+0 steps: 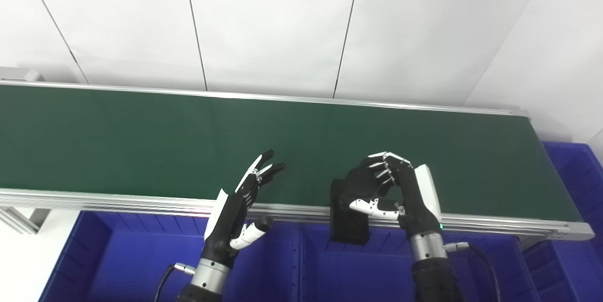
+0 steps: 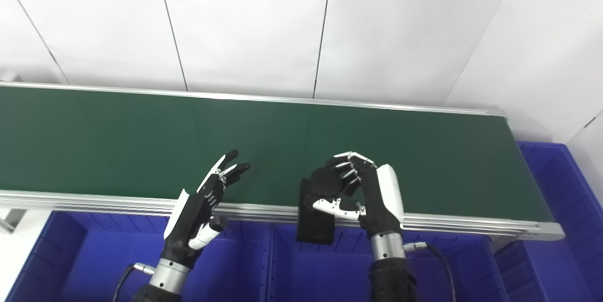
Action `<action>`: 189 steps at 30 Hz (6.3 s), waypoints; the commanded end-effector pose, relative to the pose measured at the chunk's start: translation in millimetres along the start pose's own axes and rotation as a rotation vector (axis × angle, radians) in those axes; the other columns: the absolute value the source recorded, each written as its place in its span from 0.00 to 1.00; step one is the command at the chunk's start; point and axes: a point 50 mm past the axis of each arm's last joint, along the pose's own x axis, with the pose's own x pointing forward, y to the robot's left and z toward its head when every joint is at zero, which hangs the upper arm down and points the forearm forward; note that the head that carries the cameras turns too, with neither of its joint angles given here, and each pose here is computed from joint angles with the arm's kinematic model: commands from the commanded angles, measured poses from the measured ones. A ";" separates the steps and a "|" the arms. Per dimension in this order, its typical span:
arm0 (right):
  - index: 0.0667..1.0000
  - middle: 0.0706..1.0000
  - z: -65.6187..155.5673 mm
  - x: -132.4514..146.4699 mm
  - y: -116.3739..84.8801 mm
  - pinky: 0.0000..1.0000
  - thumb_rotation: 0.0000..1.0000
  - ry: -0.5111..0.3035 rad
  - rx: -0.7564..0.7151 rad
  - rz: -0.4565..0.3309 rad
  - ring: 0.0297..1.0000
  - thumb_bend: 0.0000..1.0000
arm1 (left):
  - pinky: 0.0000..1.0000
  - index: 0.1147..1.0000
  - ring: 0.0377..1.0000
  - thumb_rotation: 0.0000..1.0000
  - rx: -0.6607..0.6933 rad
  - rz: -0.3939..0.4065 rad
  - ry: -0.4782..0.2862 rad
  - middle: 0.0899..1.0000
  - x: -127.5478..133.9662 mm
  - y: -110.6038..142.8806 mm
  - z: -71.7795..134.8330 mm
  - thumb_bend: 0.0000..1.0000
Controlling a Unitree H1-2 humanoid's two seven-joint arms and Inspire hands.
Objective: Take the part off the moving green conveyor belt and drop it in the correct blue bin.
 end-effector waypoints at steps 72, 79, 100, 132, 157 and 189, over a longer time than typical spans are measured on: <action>0.50 0.40 -61.0 -49.5 46.0 0.25 0.00 0.117 -0.203 0.197 0.34 0.51 | 0.87 0.93 0.86 0.86 0.020 -0.001 -0.094 0.83 26.7 6.4 17.9 0.74; 0.50 0.40 -69.4 -51.1 51.5 0.29 0.00 0.151 -0.215 0.234 0.35 0.51 | 0.87 0.93 0.86 0.87 0.024 -0.001 -0.091 0.83 26.4 6.9 19.4 0.75; 0.77 0.85 -66.9 -51.3 52.5 0.65 0.50 0.205 -0.258 0.455 0.81 1.00 | 0.86 0.93 0.84 0.89 0.054 0.003 -0.088 0.82 28.5 9.3 16.0 0.76; 0.88 0.88 8.3 -99.3 51.9 0.82 0.88 -0.066 0.513 0.054 0.86 1.00 | 0.83 0.91 0.85 0.88 0.113 0.041 -0.078 0.83 -38.9 19.9 48.1 0.78; 0.92 0.92 -53.3 -111.3 74.5 0.83 1.00 0.042 0.448 0.119 0.86 0.96 | 0.92 0.90 0.93 0.88 0.022 0.019 0.168 0.91 -65.3 -8.2 -30.1 0.79; 0.92 0.93 -64.3 -114.1 99.2 0.85 0.99 0.080 0.450 0.158 0.88 0.98 | 0.92 0.89 0.92 0.84 0.031 0.015 0.188 0.89 -67.2 -9.4 -40.2 0.85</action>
